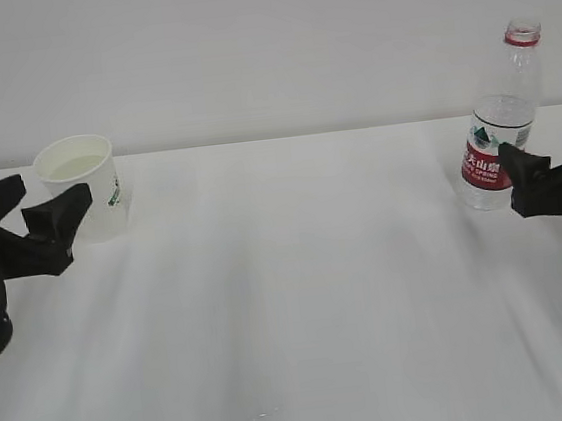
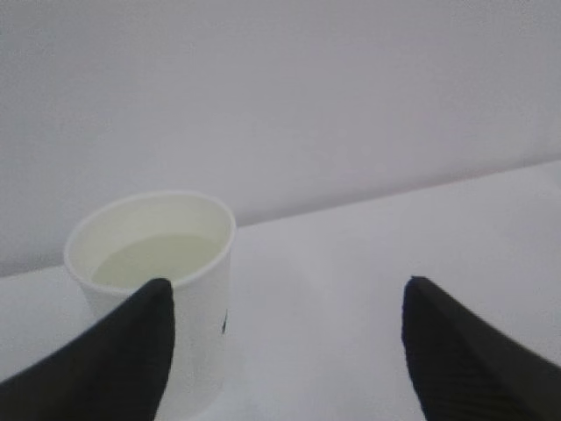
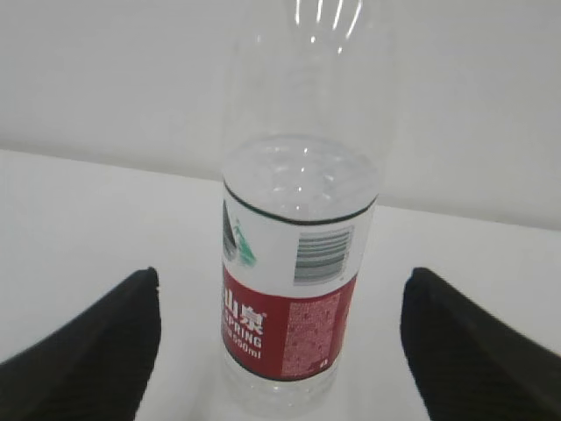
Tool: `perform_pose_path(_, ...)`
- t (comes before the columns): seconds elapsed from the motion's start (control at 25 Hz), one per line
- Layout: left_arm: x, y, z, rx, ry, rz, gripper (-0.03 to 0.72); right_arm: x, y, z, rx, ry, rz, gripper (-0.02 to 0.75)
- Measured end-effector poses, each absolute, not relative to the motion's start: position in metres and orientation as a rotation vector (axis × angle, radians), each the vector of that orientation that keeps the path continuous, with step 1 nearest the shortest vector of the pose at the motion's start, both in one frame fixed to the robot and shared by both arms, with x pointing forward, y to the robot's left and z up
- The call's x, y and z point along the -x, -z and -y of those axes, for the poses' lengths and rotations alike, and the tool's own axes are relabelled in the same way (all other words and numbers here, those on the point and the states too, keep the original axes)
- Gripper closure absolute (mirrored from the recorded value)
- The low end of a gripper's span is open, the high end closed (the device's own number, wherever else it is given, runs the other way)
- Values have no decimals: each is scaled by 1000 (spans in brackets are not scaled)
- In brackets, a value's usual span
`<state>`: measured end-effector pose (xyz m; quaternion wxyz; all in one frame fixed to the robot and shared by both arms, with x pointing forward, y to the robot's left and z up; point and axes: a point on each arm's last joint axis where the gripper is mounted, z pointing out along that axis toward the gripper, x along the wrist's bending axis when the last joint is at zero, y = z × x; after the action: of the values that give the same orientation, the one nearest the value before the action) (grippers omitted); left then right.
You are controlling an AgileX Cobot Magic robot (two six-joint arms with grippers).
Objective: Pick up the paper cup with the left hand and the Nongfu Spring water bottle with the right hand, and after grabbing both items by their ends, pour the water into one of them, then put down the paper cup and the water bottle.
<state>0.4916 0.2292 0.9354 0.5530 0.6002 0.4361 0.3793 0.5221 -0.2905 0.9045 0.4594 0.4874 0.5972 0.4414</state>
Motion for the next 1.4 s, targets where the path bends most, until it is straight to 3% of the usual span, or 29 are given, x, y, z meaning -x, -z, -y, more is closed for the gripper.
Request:
perform_pose_path(0.8,-426,-1043,-249,-1323,-1016,-942,101,-483,-998,292,-1099,-1097,-1395,129)
perform_pose_path(1.4,-367,-1071,-267,-1329,-1053,-969,102,-434,-1045,293,-1048,-1048,-1416,142)
